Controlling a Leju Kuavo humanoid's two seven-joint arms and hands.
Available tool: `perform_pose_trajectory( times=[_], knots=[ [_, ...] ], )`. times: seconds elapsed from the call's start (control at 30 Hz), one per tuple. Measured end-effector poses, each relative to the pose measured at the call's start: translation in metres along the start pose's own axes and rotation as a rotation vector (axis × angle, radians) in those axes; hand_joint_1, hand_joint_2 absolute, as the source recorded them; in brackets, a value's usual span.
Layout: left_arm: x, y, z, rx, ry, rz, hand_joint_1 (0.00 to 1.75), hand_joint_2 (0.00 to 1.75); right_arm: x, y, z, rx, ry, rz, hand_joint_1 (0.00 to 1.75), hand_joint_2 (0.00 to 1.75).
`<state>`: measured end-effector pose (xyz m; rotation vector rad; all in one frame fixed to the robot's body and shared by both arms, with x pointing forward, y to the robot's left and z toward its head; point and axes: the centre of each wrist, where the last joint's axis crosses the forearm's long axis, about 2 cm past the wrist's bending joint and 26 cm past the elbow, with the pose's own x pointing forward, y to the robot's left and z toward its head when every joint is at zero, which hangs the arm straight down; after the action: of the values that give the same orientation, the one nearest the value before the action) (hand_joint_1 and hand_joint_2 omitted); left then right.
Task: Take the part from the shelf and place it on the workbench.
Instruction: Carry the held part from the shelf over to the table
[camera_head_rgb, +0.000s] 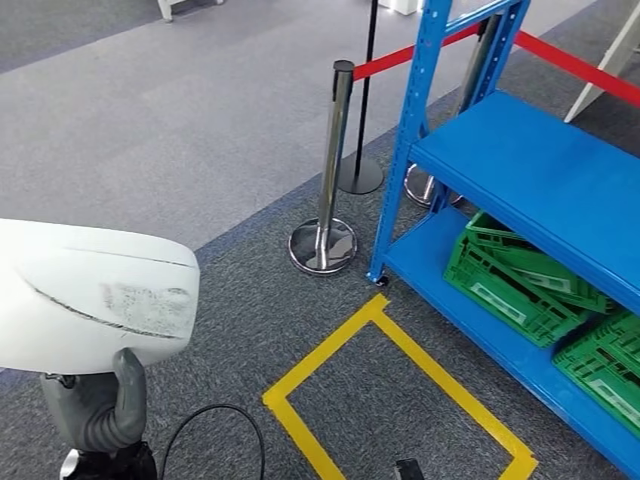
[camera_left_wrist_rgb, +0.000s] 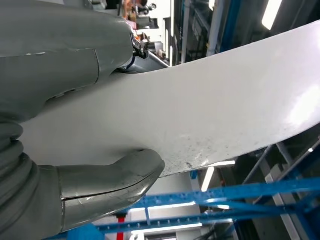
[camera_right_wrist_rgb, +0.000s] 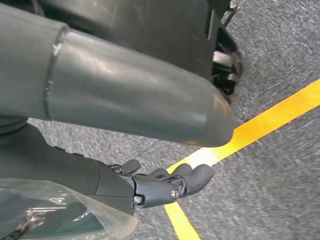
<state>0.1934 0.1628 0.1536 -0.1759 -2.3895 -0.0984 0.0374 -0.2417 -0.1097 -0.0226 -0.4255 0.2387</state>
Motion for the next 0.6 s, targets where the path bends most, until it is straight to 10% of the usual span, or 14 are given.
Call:
perform_pose_trajectory(
  times=[0.6],
  knots=[
    [0.0004,0.0002,0.0019,-0.003,0.001,-0.009,1.75,1.75,-0.0015,0.0011,0.0006,0.014,0.001,0.0,0.0,0.0]
  ],
)
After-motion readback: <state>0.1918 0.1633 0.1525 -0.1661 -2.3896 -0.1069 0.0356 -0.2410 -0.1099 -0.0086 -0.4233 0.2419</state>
